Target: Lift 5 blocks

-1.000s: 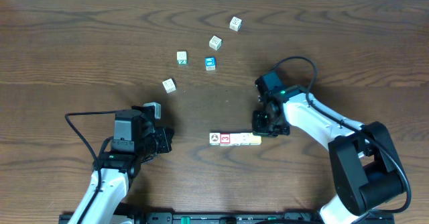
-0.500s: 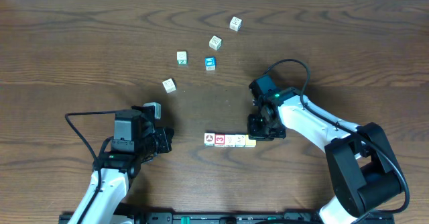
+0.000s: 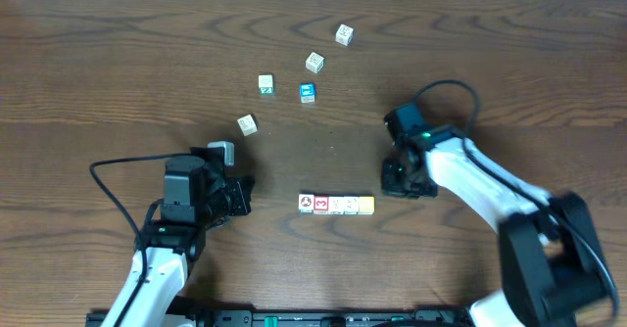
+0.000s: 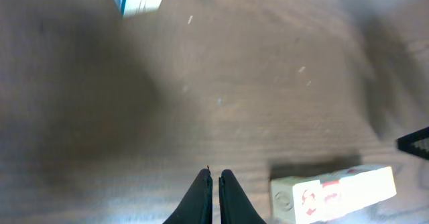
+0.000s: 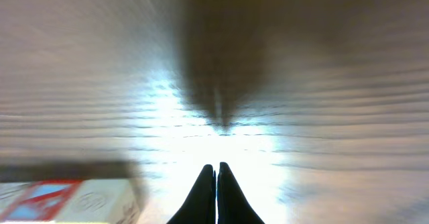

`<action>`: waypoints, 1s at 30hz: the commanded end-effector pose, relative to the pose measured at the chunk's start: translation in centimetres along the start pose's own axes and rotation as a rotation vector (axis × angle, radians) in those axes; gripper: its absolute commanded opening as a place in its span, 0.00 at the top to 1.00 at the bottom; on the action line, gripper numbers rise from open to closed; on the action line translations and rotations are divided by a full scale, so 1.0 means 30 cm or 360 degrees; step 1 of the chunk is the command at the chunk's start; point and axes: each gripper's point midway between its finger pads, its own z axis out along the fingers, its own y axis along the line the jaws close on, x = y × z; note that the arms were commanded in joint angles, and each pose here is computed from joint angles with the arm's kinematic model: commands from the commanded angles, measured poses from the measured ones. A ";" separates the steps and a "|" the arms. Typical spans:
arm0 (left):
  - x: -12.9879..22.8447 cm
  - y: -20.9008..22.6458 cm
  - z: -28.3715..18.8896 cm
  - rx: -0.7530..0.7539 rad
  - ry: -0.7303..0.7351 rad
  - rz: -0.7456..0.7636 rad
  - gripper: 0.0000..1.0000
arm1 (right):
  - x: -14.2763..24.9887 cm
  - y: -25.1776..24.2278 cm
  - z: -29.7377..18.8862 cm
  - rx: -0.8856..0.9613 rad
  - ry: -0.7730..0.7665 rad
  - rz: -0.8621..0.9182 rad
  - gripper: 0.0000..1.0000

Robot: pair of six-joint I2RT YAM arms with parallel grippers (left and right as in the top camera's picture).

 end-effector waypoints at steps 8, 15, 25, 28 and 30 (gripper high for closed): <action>-0.382 -0.085 -0.326 -0.0303 -0.0672 0.0243 0.93 | -0.099 -0.102 -0.644 -0.0231 -0.1035 0.0007 0.99; -0.341 -0.139 -0.552 -0.0325 -0.0877 0.0285 0.93 | 0.105 -0.214 -0.809 -0.0251 -0.1247 0.0046 0.99; -0.165 -0.138 -0.506 -0.0196 -0.0586 0.0137 0.93 | 0.225 -0.280 -0.667 -0.0173 -0.0978 0.0230 0.99; -0.146 -0.117 -0.469 -0.0222 -0.0501 0.0112 0.93 | 0.222 -0.280 -0.595 -0.0146 -0.0910 0.0233 0.99; -0.135 -0.101 -0.443 -0.0243 -0.0447 0.0095 0.93 | 0.221 -0.262 -0.551 -0.0185 -0.0872 0.0230 0.99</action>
